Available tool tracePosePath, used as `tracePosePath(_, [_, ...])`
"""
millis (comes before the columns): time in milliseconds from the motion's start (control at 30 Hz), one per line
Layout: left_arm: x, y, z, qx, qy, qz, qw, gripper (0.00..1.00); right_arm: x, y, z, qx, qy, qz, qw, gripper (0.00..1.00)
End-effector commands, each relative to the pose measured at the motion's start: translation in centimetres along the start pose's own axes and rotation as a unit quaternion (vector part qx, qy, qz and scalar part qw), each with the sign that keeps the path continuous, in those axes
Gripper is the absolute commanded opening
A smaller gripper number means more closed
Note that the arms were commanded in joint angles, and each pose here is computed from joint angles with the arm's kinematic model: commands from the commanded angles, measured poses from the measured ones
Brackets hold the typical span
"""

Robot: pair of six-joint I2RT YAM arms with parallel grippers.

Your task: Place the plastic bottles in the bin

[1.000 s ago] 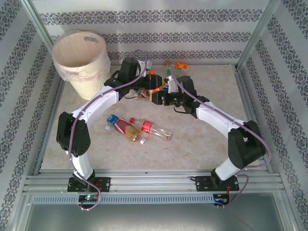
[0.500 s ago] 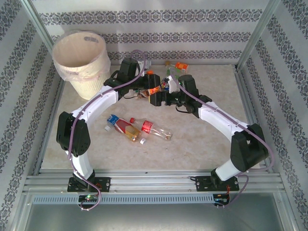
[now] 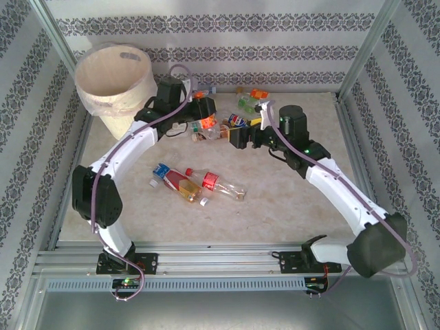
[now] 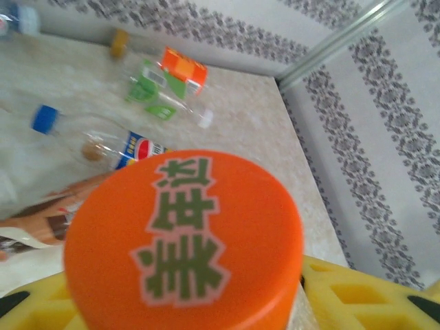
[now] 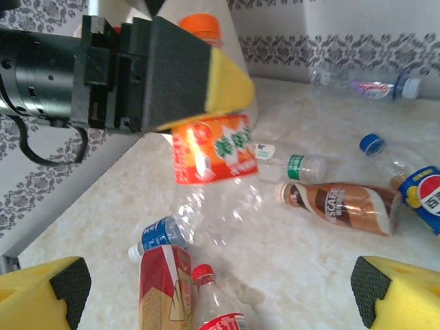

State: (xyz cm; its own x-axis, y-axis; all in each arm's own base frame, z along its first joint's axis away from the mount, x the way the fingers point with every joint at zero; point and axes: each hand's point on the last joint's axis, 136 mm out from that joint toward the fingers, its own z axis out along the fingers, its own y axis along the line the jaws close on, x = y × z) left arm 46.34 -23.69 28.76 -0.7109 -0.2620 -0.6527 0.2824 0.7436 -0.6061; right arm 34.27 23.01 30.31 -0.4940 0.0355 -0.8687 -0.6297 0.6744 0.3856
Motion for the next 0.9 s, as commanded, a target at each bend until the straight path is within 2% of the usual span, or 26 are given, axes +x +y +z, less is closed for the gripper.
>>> tracePosePath(0, [-3.2, 1.1, -4.0, -0.049, -0.050, 0.021, 0.997, 0.41, -1.5, -1.1, -1.4, 0.041, -0.039, -0.022, 0.998, 0.98])
tracePosePath(233, [-8.2, 3.6, -10.5, -0.108, -0.140, 0.033, 0.984, 0.41, -2.4, -2.4, -2.7, 0.089, -0.080, -0.017, 0.993, 0.98])
tracePosePath(467, [-13.7, 3.8, -17.1, -0.134, -0.248, 0.056, 0.958, 0.41, -1.9, -3.5, -2.1, 0.105, -0.073, 0.005, 0.992, 0.98])
tracePosePath(667, [-18.7, 4.2, -22.6, -0.185, -0.344, 0.080, 0.917, 0.42, -1.8, -3.9, -1.4, 0.106, -0.068, 0.016, 0.992, 0.98])
tracePosePath(867, [-22.0, 8.0, -25.9, -0.245, -0.419, 0.045, 0.873, 0.42, -1.5, -4.1, -1.0, 0.105, -0.062, 0.029, 0.992, 0.98])
